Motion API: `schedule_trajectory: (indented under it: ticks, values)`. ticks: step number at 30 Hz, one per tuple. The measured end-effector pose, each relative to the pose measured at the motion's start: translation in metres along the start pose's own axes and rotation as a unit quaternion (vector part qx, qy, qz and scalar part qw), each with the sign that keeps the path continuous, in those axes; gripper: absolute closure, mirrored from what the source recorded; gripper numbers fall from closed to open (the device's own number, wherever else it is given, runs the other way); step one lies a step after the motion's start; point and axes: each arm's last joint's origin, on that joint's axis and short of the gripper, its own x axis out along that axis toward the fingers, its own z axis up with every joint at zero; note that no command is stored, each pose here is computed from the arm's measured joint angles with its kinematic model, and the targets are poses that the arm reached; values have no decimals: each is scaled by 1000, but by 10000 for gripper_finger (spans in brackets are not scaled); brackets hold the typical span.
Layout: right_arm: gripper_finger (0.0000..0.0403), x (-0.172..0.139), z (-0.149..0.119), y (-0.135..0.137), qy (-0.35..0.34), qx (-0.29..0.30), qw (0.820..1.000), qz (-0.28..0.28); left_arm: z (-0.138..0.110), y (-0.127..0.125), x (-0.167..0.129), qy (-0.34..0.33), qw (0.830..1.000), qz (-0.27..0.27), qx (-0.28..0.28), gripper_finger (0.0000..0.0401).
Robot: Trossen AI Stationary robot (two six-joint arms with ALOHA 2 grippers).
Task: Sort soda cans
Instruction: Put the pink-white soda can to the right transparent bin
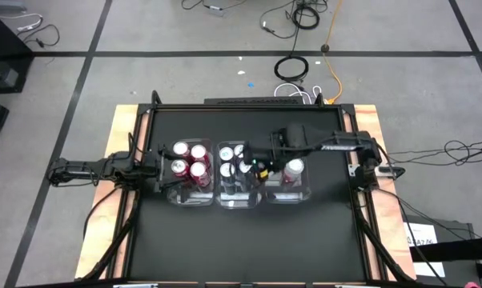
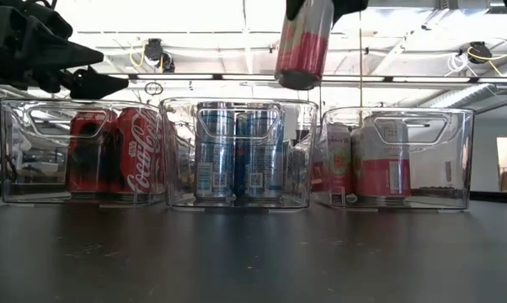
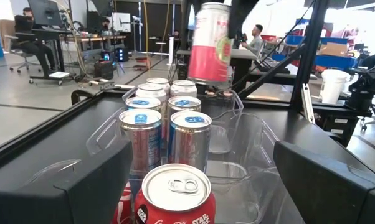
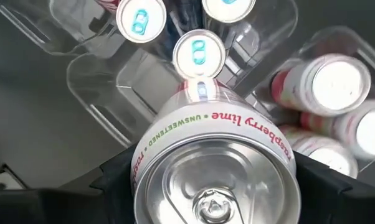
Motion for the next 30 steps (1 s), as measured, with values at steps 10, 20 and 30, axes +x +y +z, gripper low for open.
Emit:
schedule_trajectory:
  ticks: [10, 20, 30]
  values:
    - [119, 27, -2, -46, 76, -29, 996, -48, 0, 0, 0, 0, 1000, 0, 0, 3]
    - [119, 44, -14, -78, 66, -11, 998, -16, 0, 0, 0, 0, 1000, 0, 0, 3]
    - [119, 80, -5, -70, 90, -68, 993, -33, 0, 0, 0, 0, 1000, 0, 0, 3]
